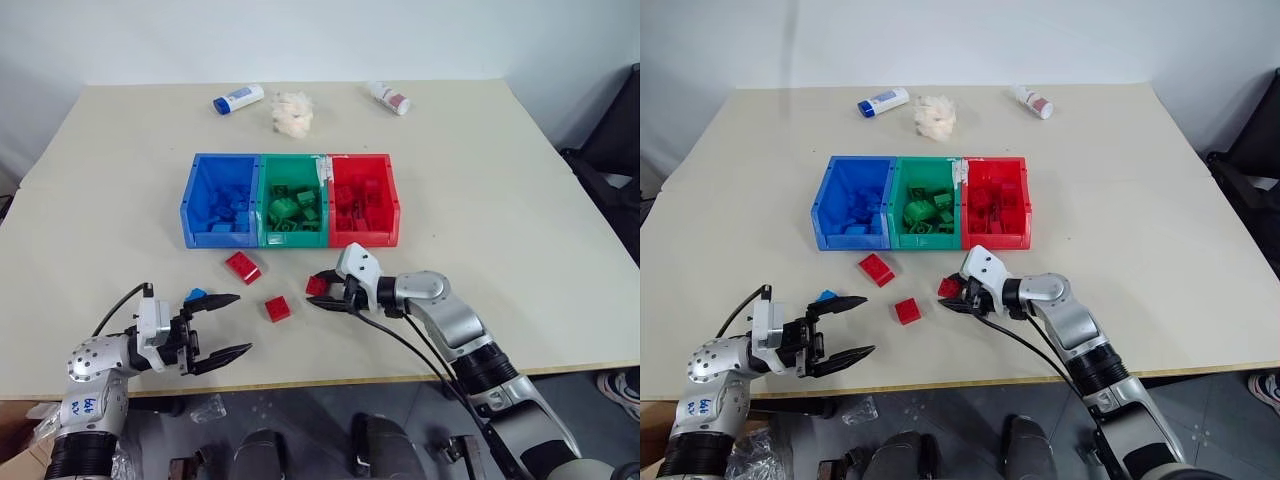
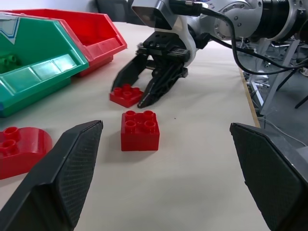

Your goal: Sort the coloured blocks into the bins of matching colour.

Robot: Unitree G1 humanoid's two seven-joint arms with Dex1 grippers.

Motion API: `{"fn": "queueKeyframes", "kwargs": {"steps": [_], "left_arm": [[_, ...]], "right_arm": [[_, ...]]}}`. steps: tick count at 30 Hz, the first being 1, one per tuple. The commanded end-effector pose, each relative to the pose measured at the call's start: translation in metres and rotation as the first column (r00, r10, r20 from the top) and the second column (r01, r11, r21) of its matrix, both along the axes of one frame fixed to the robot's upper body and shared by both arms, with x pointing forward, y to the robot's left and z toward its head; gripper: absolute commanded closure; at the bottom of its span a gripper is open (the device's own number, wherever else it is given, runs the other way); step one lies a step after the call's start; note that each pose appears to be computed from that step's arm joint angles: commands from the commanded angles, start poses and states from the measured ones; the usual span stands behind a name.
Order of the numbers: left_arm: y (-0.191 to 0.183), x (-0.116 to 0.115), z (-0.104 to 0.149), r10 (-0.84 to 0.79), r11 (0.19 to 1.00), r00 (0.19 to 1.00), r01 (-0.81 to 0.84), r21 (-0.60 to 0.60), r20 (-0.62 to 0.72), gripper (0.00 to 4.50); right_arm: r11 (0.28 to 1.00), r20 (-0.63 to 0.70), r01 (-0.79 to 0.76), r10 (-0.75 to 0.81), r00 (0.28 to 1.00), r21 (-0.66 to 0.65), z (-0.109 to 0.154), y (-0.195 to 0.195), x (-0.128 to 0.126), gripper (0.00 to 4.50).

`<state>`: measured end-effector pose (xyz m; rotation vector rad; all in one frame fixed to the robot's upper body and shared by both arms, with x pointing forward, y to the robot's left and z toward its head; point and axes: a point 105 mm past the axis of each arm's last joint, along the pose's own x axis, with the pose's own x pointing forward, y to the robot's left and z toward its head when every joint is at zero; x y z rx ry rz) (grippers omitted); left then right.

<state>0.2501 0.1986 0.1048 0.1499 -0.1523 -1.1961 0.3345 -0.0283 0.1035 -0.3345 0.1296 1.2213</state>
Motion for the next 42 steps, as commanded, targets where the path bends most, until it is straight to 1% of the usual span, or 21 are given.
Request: {"fn": "queueKeyframes", "kwargs": {"steps": [1, 5, 6, 8, 10, 12, 16, 18, 23, 25, 29, 33, 39, 42], "left_arm": [[-0.001, 0.001, 0.009, -0.011, 1.0, 0.999, 0.011, -0.01, 0.034, 0.0], [-0.002, 0.005, 0.01, -0.02, 1.0, 0.999, 0.021, -0.01, 0.037, 0.0], [-0.002, 0.005, 0.01, -0.022, 1.0, 0.999, 0.022, -0.01, 0.037, 0.0], [-0.002, 0.007, 0.01, -0.026, 1.0, 0.999, 0.027, -0.01, 0.038, 0.0], [-0.002, 0.008, 0.01, -0.031, 0.999, 0.999, 0.031, -0.009, 0.037, 0.0], [-0.003, 0.009, 0.009, -0.039, 0.999, 0.999, 0.04, -0.007, 0.033, 0.0], [-0.006, 0.013, 0.008, -0.059, 0.998, 0.998, 0.059, -0.008, 0.028, 0.0], [-0.009, 0.016, 0.009, -0.072, 0.997, 0.997, 0.073, -0.009, 0.032, 0.0], [-0.01, 0.022, 0.011, -0.085, 0.996, 0.996, 0.085, -0.009, 0.042, 0.0], [-0.009, 0.022, 0.011, -0.087, 0.996, 0.995, 0.087, -0.007, 0.044, 0.0], [-0.008, 0.021, 0.01, -0.089, 0.996, 0.995, 0.089, -0.006, 0.044, 0.0], [-0.007, 0.019, 0.009, -0.089, 0.996, 0.995, 0.089, -0.005, 0.04, 0.0], [-0.005, 0.021, 0.008, -0.085, 0.996, 0.996, 0.085, -0.003, 0.038, 0.0], [-0.004, 0.022, 0.008, -0.081, 0.997, 0.996, 0.081, -0.002, 0.036, 0.0]], "right_arm": [[0.996, 0.049, 0.016, -0.02, 0.999, 0.088, 0.017, 0.002, -0.001, 3.05], [0.987, 0.079, 0.04, -0.053, 0.996, 0.153, 0.031, -0.001, -0.005, 3.05], [0.983, 0.088, 0.056, -0.073, 0.993, 0.178, 0.037, -0.003, -0.005, 3.05], [0.959, 0.103, 0.118, -0.149, 0.983, 0.256, 0.058, -0.014, -0.003, 3.05], [0.922, 0.134, 0.207, -0.262, 0.956, 0.328, 0.082, -0.033, 0.004, 3.05], [0.892, 0.161, 0.283, -0.356, 0.921, 0.354, 0.097, -0.049, 0.013, 3.05], [0.844, 0.172, 0.388, -0.473, 0.864, 0.37, 0.11, -0.067, 0.035, 3.05], [0.826, 0.174, 0.425, -0.511, 0.842, 0.371, 0.113, -0.07, 0.046, 2.32], [0.843, 0.196, 0.404, -0.49, 0.85, 0.354, 0.112, -0.066, 0.048, 0.66], [0.863, 0.207, 0.376, -0.458, 0.865, 0.339, 0.109, -0.067, 0.04, 0.02], [0.911, 0.238, 0.292, -0.364, 0.9, 0.291, 0.103, -0.072, 0.018, 0.02], [0.968, 0.225, 0.184, -0.22, 0.949, 0.17, 0.082, -0.091, -0.02, 0.02], [0.987, 0.142, 0.16, -0.163, 0.976, 0.032, 0.059, -0.127, -0.056, 0.02], [0.987, 0.106, 0.158, -0.155, 0.982, -0.029, 0.051, -0.141, -0.068, 0.02]]}}
